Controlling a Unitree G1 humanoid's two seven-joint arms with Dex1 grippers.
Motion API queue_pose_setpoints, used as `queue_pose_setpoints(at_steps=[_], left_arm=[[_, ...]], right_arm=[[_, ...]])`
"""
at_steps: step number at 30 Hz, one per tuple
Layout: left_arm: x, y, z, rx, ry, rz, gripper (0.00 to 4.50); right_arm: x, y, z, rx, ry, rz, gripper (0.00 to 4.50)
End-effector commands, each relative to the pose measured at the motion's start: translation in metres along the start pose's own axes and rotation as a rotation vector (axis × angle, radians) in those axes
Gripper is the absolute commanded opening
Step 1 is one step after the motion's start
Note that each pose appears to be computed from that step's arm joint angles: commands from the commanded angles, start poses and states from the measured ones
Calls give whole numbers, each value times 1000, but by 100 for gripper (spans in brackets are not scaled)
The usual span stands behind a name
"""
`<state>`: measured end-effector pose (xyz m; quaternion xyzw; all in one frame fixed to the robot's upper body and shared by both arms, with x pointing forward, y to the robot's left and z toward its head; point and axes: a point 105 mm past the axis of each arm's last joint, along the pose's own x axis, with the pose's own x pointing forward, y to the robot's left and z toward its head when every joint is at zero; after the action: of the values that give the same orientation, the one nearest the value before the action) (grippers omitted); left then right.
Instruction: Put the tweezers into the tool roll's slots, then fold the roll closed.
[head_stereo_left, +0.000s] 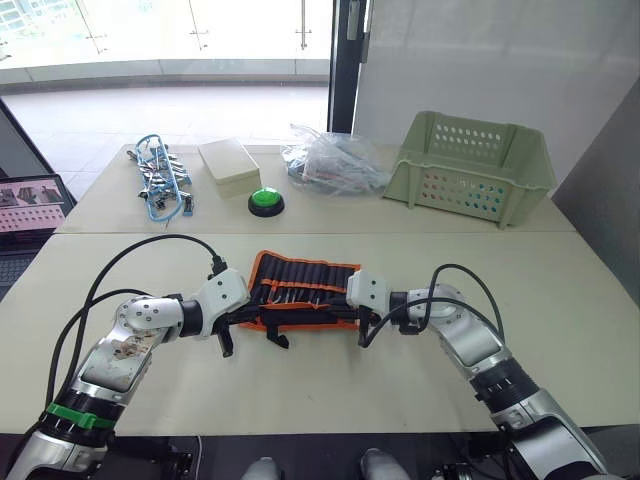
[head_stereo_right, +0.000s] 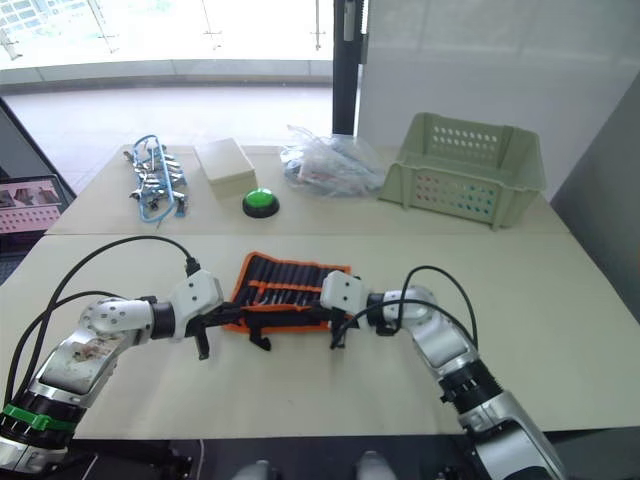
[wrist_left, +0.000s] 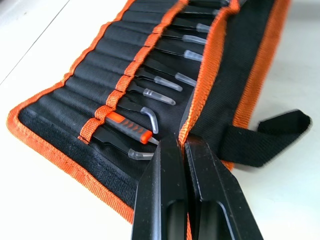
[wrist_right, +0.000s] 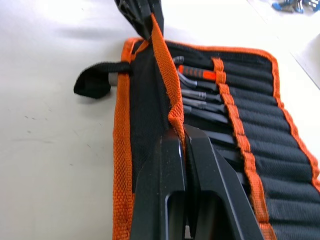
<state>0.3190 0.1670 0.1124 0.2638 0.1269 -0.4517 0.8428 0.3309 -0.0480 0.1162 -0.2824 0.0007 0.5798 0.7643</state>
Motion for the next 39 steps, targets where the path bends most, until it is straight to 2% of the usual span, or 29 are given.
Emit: queue_pose_setpoints(at_steps=[1,6,8,12,16,19,21,23,30,34,36,39], left_arm=[[-9,21,-10,-36,49,110,3],[-7,21,-12,-58,48,133,3],[-6,23,-10,-81,28,154,0],[-14,36,9,-82,-81,239,115],[-36,49,37,-63,-243,335,250],[-44,48,57,-114,-394,355,345],[-41,41,63,-155,-438,331,345],[-33,28,59,-179,-423,298,345],[4,0,20,-241,-272,253,134],[17,-4,15,-253,-241,220,1],[21,-8,15,-256,-233,196,0],[30,-7,9,-260,-205,197,0]], right_arm=[[-14,-22,-17,-16,89,-119,0],[-17,-38,-24,-35,102,-234,0],[-18,-39,-24,-31,86,-244,64],[-25,-46,-7,20,-13,-267,190],[-35,-57,15,86,-166,-324,330],[-28,-49,30,149,-259,-296,426],[-20,-37,35,201,-291,-244,426],[-10,-25,37,228,-288,-213,426],[27,2,40,198,-234,-210,202],[42,11,26,158,-148,-216,64],[45,13,24,143,-131,-217,4],[52,14,16,169,-103,-233,4]])
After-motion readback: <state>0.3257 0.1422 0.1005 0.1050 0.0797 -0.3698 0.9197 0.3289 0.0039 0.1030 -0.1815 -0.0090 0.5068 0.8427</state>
